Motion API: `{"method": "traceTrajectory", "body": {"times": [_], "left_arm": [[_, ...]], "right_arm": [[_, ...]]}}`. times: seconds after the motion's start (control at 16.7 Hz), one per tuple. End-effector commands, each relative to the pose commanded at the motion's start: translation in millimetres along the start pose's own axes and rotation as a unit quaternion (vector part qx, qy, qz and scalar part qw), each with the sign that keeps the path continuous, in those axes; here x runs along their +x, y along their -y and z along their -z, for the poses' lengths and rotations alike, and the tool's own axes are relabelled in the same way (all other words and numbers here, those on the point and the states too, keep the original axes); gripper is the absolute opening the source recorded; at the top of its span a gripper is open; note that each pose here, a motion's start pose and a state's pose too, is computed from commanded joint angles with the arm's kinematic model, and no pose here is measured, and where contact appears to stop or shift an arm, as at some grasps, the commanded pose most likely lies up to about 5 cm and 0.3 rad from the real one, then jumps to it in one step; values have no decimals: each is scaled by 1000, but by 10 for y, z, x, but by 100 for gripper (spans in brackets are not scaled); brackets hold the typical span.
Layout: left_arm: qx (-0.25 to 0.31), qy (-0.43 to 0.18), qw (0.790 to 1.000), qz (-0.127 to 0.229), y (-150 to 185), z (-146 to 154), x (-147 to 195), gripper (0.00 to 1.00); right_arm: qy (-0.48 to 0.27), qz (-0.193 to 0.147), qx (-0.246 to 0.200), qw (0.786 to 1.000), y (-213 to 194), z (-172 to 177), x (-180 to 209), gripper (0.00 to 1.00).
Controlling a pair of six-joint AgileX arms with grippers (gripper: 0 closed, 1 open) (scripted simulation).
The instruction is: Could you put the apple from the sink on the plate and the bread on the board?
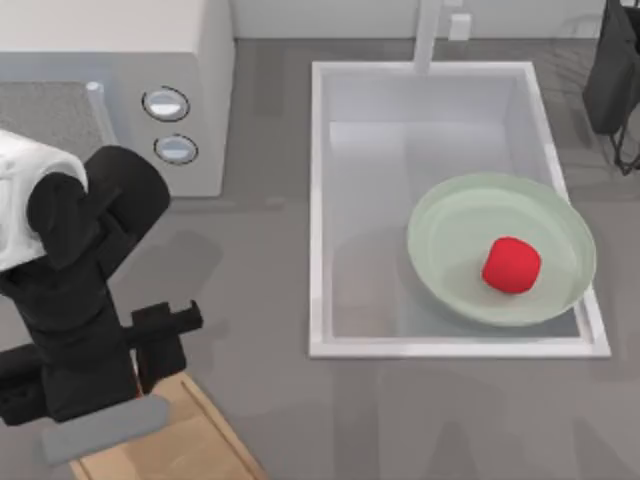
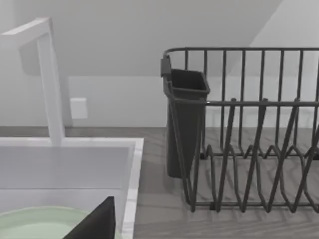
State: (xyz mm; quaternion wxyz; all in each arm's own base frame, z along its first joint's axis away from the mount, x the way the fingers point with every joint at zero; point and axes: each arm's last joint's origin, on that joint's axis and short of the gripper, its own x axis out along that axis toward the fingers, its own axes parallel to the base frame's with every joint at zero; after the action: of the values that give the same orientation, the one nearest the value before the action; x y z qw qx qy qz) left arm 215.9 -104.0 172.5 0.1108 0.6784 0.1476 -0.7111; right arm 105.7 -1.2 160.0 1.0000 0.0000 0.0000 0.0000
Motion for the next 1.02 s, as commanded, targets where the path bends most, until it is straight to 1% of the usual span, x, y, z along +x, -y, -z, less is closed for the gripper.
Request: {"method": "traceTrajectory", "body": {"times": [0.12, 0.24, 0.3, 0.42, 0.84, 1.02], "left_arm": [[72, -7, 997, -10, -29, -86, -32, 0], [136, -16, 990, -20, -53, -172, -66, 0], [162, -21, 986, -25, -63, -211, -82, 0], [191, -27, 981, -32, -77, -264, -107, 0], [190, -27, 981, -32, -78, -254, -106, 0], [192, -24, 981, -30, -91, -255, -35, 0]], "right_arm": [[0, 0, 0, 1000, 0, 0, 0, 100], [0, 0, 0, 1000, 0, 0, 0, 100], [0, 0, 0, 1000, 0, 0, 0, 100], [0, 0, 0, 1000, 0, 0, 0, 100], [0, 0, 0, 1000, 0, 0, 0, 100], [0, 0, 0, 1000, 0, 0, 0, 100]]}}
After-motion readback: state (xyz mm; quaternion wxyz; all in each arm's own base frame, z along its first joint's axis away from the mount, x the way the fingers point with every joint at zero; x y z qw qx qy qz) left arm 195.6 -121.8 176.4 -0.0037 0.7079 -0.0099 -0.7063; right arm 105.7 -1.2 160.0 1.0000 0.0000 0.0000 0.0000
